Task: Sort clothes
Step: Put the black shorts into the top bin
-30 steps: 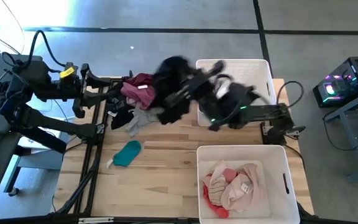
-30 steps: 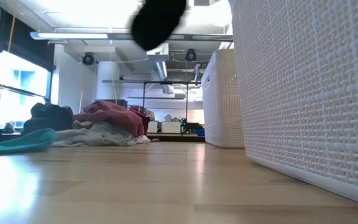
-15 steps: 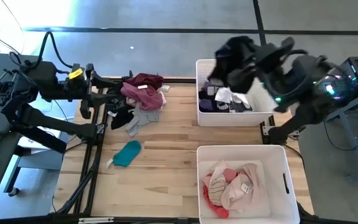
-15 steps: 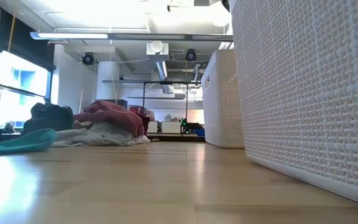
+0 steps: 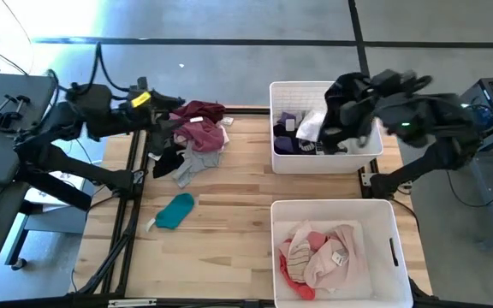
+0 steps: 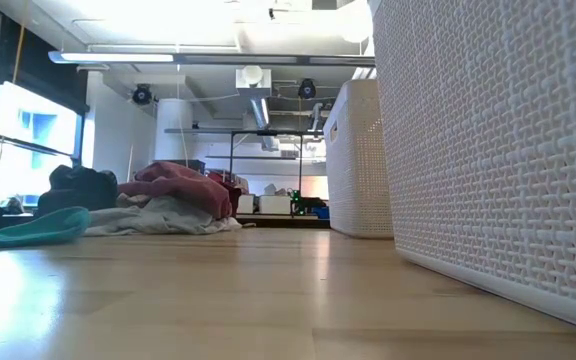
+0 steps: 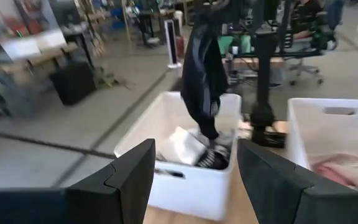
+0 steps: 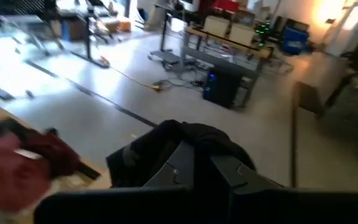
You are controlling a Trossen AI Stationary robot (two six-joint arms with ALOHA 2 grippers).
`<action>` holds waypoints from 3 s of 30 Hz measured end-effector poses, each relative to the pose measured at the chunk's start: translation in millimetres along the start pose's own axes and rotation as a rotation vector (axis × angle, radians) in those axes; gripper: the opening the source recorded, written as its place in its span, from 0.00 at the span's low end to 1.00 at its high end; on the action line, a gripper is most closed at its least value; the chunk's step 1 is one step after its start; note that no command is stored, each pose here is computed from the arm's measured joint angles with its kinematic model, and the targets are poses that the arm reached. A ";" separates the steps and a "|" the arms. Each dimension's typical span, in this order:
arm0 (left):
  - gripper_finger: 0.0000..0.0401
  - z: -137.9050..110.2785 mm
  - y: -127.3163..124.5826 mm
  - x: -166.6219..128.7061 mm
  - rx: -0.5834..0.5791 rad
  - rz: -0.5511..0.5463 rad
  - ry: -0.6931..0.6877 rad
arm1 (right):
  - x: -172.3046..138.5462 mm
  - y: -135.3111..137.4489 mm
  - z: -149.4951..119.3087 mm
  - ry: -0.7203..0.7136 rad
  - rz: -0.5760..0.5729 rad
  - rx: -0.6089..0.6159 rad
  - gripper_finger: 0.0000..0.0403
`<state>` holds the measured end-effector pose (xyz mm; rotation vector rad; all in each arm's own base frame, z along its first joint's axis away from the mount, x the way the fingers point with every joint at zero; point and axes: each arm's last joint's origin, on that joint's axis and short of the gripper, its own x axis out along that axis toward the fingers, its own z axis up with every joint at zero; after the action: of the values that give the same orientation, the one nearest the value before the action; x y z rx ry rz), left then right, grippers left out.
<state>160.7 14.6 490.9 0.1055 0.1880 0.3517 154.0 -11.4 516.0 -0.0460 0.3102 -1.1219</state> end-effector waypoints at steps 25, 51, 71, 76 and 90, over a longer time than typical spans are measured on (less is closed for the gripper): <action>0.54 28.3 -7.7 43.0 -0.024 0.194 -0.255 | -50.7 -35.7 72.9 -0.478 0.646 -0.089 0.01; 0.54 19.1 24.2 60.7 -0.060 0.047 -0.225 | -59.9 -2.7 88.6 -0.790 1.042 -0.224 0.01; 0.54 9.0 58.9 62.1 0.007 -0.079 -0.184 | 30.6 118.1 82.7 -0.489 1.228 -0.112 0.01; 0.54 5.7 63.4 61.9 0.002 -0.076 -0.156 | 69.9 137.6 72.8 -0.325 1.201 -0.050 0.01; 0.54 -2.8 70.3 57.5 0.011 -0.048 -0.073 | 75.6 106.0 86.4 -0.341 0.783 -0.082 0.01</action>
<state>189.8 100.6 488.2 0.1241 0.1196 0.2985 300.2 -42.7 561.6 -0.1707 0.0488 -0.3126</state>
